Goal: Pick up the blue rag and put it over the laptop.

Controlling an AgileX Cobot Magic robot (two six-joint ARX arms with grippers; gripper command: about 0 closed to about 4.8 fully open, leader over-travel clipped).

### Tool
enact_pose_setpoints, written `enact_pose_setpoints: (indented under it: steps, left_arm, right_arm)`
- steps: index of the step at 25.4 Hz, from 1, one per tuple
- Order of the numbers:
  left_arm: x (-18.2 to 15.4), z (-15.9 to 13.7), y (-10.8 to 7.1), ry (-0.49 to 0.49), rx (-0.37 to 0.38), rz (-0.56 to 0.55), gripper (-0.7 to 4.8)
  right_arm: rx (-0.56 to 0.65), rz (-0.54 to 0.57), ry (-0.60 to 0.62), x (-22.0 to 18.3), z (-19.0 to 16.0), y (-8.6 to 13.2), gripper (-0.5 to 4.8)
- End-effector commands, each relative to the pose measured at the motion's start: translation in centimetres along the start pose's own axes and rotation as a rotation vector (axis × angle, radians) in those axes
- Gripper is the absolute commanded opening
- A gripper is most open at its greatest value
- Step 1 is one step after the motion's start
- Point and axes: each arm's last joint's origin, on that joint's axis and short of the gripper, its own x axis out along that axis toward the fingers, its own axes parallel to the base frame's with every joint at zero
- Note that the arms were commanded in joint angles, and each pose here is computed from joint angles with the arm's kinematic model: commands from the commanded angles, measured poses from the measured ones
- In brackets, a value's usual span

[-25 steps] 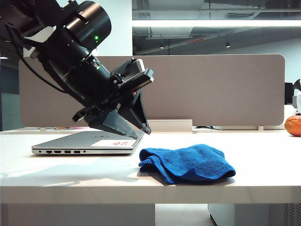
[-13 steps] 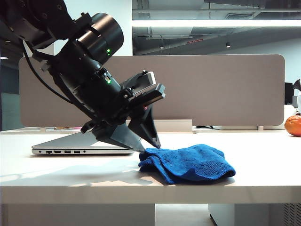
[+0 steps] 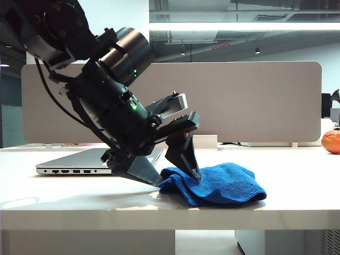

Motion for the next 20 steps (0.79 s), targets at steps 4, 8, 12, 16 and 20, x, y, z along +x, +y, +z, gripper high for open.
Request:
enact_pose_setpoints:
  steps: [4,8,12,16,20]
  left_arm:
    - [0.5,-0.4,-0.2,0.011,0.008,0.032,2.17]
    - [0.5,-0.2,-0.2,-0.006,0.013,0.038,0.17]
    - [0.2,0.7,-0.5,-0.091,0.028,0.009,-0.06]
    - [-1.1,3.1,-1.3,-0.188,0.049,-0.011,-0.06]
    - [-2.2,5.1,-1.9,-0.237,0.097,-0.014,-0.06]
  right_arm:
    - [0.002,0.01,-0.002,0.0,-0.1,0.0,0.0]
    - [0.002,0.009,-0.002,0.0,-0.1,0.0,0.0]
    - [0.002,0.01,-0.002,0.0,-0.1,0.0,0.0]
    - [0.002,0.009,-0.002,0.0,-0.1,0.0,0.0]
    - [0.002,0.01,-0.002,0.0,-0.1,0.0,0.0]
